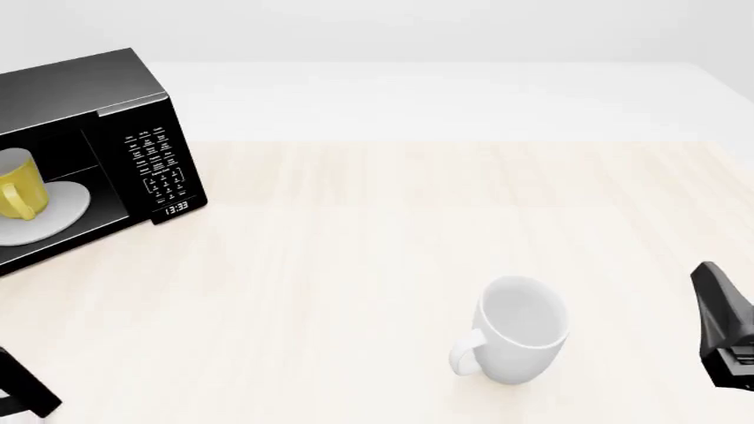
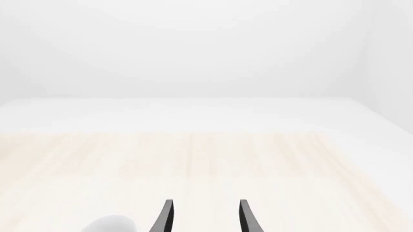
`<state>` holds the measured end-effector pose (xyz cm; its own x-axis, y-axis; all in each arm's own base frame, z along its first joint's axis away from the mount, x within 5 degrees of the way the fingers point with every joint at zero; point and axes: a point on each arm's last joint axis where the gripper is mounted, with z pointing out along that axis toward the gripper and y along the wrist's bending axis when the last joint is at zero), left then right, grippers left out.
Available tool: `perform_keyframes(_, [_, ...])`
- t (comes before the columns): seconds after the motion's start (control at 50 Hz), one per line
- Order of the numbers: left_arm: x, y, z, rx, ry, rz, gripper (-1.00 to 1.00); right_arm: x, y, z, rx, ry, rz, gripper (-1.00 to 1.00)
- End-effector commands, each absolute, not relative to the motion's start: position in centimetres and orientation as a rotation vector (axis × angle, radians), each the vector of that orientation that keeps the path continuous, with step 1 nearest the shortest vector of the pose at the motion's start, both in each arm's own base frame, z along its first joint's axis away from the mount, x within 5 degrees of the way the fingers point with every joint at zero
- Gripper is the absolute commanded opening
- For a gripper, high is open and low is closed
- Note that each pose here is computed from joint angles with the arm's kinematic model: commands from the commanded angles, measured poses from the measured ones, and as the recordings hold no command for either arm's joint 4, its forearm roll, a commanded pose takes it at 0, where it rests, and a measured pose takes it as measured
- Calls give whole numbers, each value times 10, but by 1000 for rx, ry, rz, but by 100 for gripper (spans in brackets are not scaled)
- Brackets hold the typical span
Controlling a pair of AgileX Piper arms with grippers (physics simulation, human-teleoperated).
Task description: Put the yellow and white mug in the microwave and close it.
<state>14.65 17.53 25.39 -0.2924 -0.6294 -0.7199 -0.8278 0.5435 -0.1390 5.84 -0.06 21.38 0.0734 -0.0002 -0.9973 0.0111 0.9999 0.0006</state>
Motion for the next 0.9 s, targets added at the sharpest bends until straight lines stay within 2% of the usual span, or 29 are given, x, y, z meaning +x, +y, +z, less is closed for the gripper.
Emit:
perform_keyframes(0.02, [151,169,241,-1115,2119,342,100,58,-1,214,9,1498,-9,100])
perform_keyframes(0.9, [179,158,227,-990,2177,281,100,59,-1,214,9,1498,-10,100])
